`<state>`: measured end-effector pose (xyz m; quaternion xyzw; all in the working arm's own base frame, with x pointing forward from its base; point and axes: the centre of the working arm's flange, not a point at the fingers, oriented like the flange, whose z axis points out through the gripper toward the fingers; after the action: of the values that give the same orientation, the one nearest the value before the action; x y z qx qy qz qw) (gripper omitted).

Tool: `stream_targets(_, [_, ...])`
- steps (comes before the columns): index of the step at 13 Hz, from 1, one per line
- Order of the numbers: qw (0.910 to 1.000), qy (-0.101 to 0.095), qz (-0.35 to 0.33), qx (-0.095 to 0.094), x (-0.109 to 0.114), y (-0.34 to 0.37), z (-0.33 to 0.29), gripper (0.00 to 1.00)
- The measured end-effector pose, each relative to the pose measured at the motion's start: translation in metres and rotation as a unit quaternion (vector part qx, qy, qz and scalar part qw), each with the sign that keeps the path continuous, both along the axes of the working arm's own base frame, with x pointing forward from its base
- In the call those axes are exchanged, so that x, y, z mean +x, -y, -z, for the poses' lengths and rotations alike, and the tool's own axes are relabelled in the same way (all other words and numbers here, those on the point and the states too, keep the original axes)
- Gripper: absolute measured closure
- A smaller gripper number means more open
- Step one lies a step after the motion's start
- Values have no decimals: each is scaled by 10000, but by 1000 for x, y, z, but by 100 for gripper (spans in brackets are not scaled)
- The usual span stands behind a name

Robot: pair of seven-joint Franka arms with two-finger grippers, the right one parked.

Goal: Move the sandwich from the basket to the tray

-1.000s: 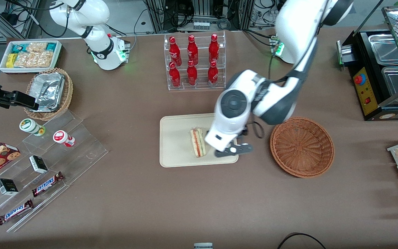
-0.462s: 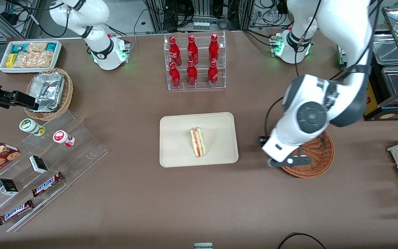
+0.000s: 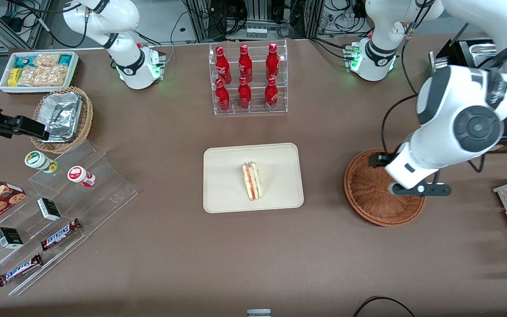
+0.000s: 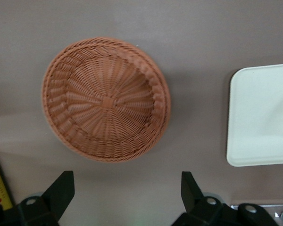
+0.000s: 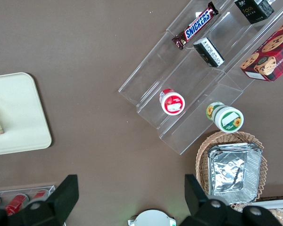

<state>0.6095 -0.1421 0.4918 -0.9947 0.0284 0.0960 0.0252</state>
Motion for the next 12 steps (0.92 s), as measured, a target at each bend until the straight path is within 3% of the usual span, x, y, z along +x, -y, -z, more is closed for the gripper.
stream_targets(3, [9999,-96,129,-47,-15,-32,-17,0])
stream_targets(6, [9994,-248,247,-22,-43,-54,-45,0])
stream_targets(12, [9990,-335,304,25,-74,-69,-85,0])
